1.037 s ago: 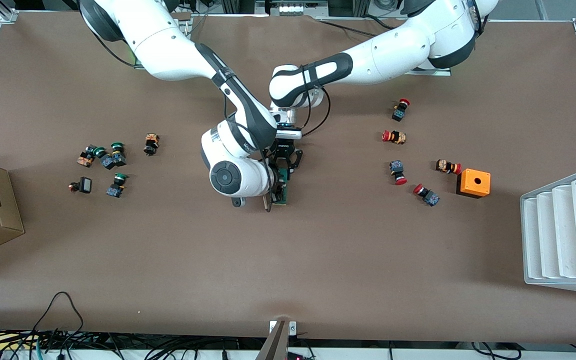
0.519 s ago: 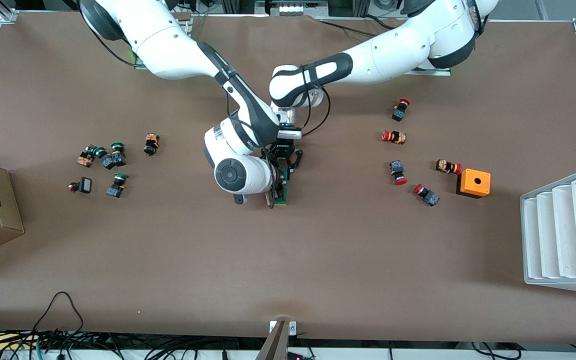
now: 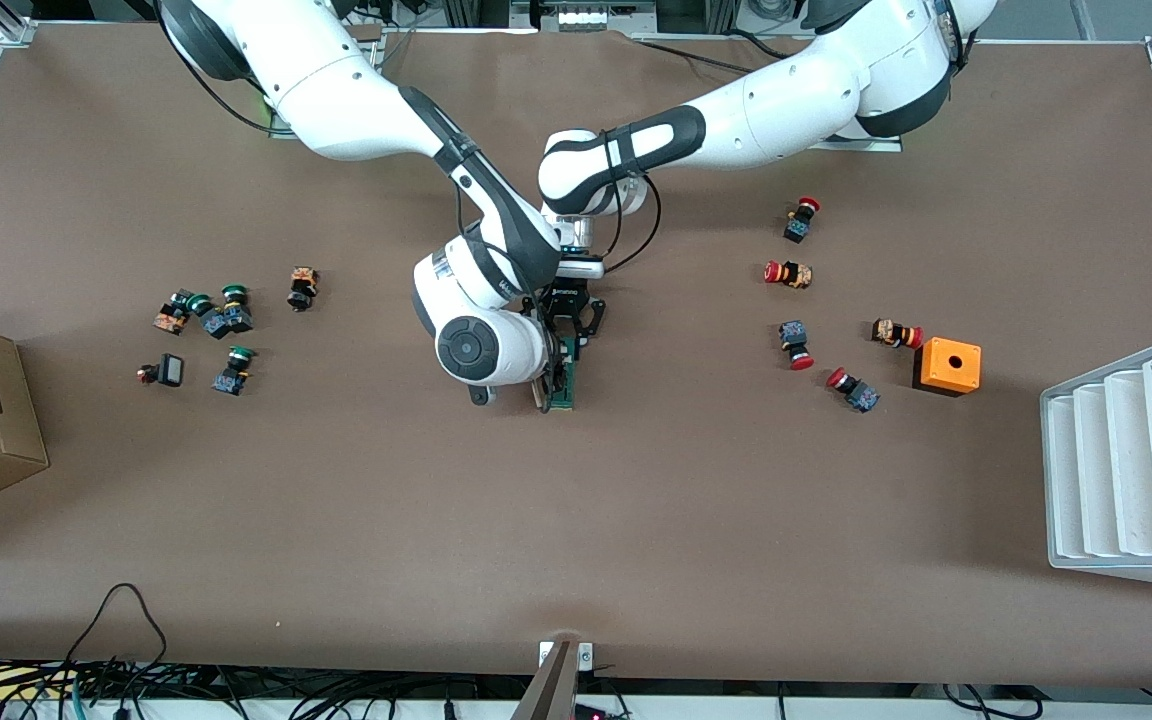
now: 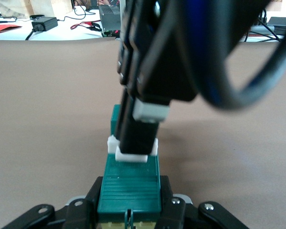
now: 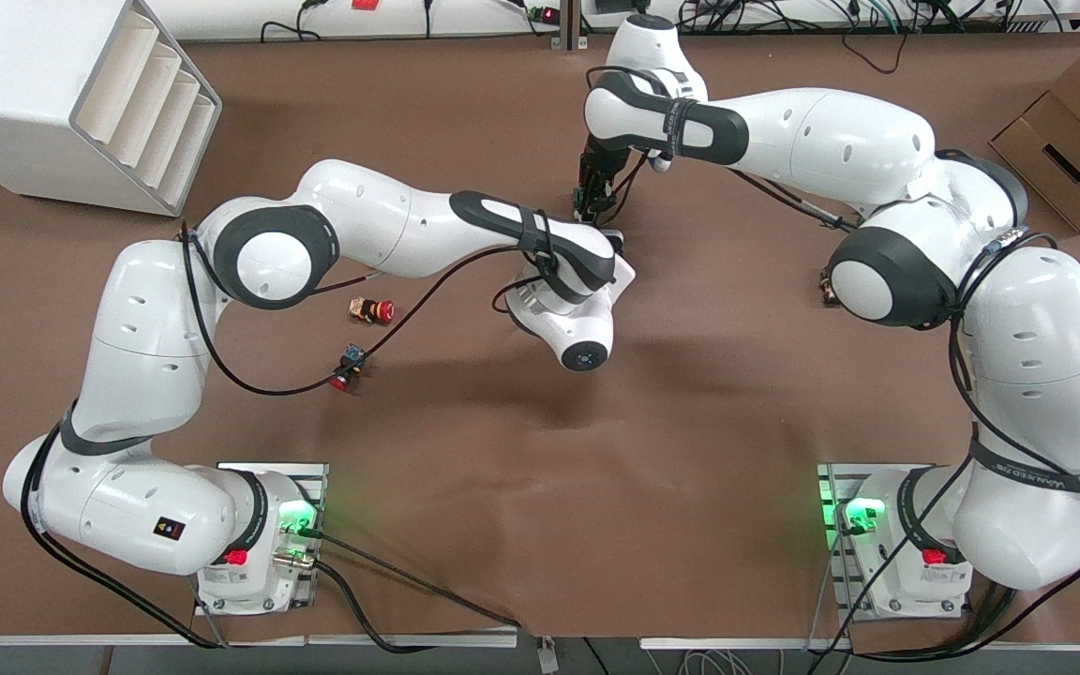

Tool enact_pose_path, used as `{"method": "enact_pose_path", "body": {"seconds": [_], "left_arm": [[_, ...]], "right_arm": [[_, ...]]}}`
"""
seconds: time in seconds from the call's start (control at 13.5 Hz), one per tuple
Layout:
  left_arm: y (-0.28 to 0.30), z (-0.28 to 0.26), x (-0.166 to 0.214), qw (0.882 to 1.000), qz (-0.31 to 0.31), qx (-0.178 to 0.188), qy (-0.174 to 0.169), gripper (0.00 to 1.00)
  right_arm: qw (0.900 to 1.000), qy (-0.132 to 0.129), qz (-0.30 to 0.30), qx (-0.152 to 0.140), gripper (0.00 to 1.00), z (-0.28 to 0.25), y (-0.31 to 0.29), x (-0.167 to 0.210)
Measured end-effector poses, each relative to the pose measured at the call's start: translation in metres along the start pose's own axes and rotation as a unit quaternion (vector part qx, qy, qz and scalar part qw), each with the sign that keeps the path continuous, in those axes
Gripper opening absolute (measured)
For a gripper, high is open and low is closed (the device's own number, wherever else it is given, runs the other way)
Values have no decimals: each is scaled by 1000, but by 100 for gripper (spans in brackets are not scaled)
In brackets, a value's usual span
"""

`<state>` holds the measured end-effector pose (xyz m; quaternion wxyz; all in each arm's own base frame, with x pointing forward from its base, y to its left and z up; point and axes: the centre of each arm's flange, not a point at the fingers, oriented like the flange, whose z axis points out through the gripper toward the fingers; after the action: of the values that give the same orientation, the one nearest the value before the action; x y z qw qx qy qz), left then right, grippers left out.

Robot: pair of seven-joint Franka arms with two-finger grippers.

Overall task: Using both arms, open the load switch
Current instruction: 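Press the white handle down into the contacts with the right gripper, then open the right gripper and draw it back to rest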

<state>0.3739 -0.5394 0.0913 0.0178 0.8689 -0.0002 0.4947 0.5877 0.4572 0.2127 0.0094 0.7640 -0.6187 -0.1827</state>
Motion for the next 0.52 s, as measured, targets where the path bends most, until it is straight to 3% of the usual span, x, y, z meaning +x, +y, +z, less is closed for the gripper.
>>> {"method": "enact_pose_path", "body": {"seconds": [0.52], "left_arm": [[0,0,0,1000,0,0,0,49]], "right_arm": [[1000,2,-4,12,19,2,1,0]]}}
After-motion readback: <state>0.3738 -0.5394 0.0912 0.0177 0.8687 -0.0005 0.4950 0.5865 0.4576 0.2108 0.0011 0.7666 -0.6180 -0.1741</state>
